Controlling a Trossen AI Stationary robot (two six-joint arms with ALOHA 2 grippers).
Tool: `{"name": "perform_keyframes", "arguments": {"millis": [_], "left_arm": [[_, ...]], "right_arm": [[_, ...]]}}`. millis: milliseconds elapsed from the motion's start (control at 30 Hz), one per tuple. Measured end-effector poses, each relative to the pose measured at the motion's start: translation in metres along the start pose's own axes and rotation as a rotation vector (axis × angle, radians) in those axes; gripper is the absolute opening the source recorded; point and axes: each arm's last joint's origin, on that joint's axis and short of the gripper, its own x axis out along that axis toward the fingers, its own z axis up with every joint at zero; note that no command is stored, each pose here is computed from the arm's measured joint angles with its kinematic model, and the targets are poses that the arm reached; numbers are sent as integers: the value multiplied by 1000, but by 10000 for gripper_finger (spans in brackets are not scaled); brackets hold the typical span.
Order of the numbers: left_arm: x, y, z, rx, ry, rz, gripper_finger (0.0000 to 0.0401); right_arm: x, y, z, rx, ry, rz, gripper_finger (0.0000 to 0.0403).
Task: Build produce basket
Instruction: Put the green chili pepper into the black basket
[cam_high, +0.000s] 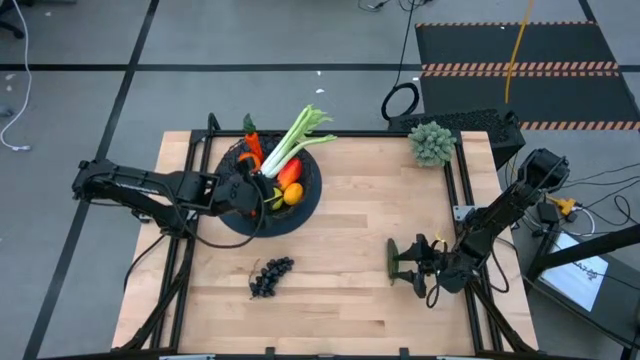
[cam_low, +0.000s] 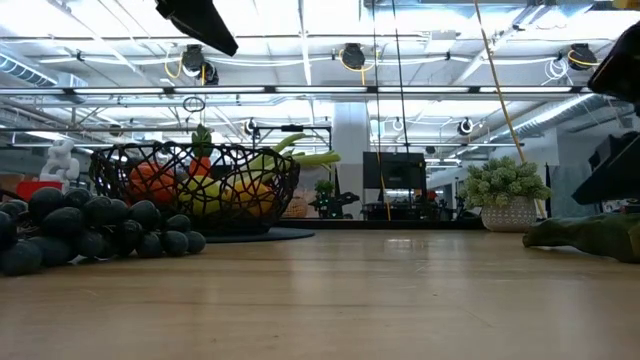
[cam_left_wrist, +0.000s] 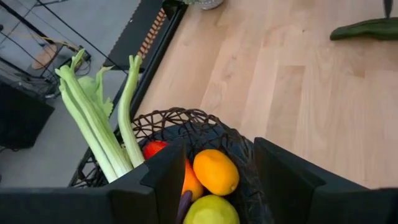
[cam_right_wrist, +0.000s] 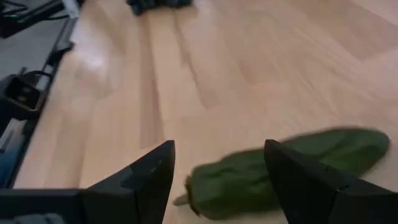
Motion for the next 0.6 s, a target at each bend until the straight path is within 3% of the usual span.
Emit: {"name": "perform_keyframes", "arguments": {"millis": [267,467,600], "left_arm": [[0,0,0,-14,-2,0,191],[0,0,4,-34,-36,-3,191],[0,0,4,-32,-38,-3,191]], "right_arm": [[1,-10,-3,99,34,-87,240],[5,-13,-2,344,114,-83,240],[4,-11,-4,410,169,-64,240]]}}
